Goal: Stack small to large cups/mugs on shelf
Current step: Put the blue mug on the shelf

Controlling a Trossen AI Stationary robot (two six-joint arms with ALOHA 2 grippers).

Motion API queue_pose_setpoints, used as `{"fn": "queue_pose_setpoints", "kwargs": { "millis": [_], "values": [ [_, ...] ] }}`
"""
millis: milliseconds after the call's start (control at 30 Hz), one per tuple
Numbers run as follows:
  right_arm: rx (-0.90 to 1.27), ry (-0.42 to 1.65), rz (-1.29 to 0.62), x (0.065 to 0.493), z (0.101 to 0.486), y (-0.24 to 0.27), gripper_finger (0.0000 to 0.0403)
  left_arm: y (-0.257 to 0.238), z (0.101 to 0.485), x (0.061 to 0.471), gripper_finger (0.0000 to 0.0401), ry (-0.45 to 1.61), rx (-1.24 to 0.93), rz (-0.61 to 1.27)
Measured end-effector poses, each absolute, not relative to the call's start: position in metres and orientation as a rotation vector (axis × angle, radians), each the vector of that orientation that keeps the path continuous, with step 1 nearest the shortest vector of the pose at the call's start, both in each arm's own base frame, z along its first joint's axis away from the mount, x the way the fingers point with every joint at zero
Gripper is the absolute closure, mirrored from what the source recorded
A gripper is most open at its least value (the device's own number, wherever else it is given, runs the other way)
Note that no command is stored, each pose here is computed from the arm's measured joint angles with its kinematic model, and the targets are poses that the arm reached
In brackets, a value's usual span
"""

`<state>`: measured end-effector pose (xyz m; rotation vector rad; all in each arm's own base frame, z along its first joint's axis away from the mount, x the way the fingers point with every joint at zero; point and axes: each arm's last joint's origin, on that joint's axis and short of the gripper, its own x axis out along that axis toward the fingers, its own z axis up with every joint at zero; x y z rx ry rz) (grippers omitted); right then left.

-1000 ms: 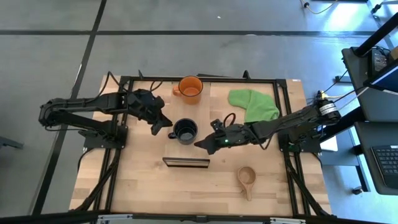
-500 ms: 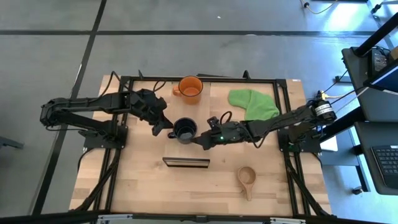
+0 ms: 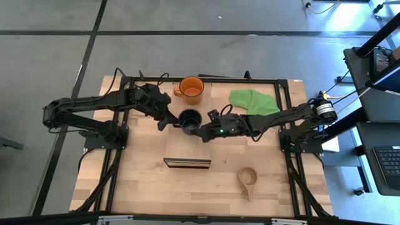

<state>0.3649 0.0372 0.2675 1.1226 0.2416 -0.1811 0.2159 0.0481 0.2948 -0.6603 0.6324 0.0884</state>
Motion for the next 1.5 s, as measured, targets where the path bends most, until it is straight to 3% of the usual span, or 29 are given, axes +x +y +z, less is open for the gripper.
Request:
{"fn": "queue_pose_setpoints", "kwargs": {
  "millis": [1500],
  "values": [
    [1.095,0.262,-0.153,0.367,0.267,0.018,0.0397,0.082,0.286,0.219,0.0335,0.610,-0.641,0.122]
  ]
}}
